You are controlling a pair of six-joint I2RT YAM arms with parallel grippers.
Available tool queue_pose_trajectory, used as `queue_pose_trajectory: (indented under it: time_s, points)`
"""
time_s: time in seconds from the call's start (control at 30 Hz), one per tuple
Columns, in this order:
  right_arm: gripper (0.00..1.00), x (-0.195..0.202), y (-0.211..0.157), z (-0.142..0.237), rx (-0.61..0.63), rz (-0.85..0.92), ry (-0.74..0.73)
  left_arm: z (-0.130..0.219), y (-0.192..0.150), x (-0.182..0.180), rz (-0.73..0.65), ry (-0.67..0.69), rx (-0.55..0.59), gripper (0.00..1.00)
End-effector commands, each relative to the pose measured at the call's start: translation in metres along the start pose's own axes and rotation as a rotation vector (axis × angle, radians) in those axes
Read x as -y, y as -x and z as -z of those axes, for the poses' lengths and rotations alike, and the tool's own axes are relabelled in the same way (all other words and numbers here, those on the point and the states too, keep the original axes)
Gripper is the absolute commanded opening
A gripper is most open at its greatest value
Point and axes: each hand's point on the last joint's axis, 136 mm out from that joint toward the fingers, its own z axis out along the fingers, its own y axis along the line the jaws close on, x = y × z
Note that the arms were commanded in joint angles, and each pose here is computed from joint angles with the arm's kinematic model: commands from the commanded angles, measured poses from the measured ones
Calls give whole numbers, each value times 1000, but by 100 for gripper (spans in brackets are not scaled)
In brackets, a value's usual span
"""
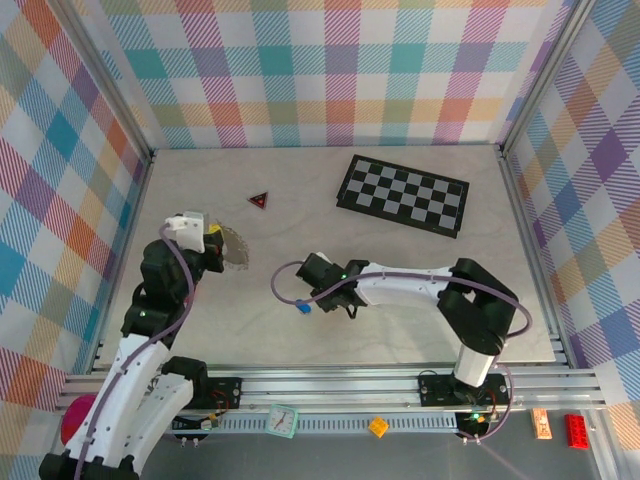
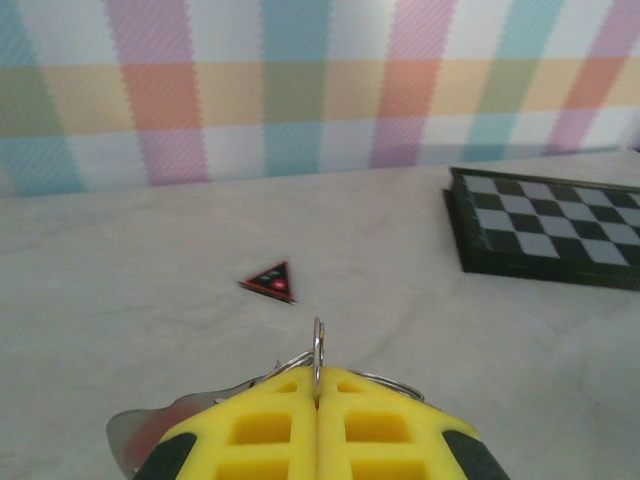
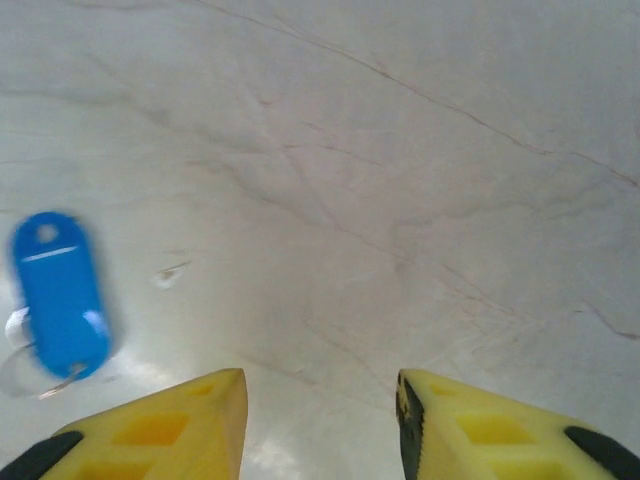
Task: Put the keys on the keyring
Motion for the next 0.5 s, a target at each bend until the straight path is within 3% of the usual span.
queue_pose_trajectory:
  time_s: [0.0, 0.17, 0.3, 0.47]
  points:
    - [46, -30, 4, 19, -42, 19, 201, -2, 27, 18, 9, -110, 62, 0]
    - [43, -56, -1, 24, -170, -207, 320, -7, 21, 13, 21, -85, 43, 0]
    - [44, -44, 6, 29, -150, -578, 240, -5, 20, 9, 25, -61, 49, 0]
    - [45, -50, 11, 32, -113, -837, 239, -3, 20, 9, 28, -58, 55, 0]
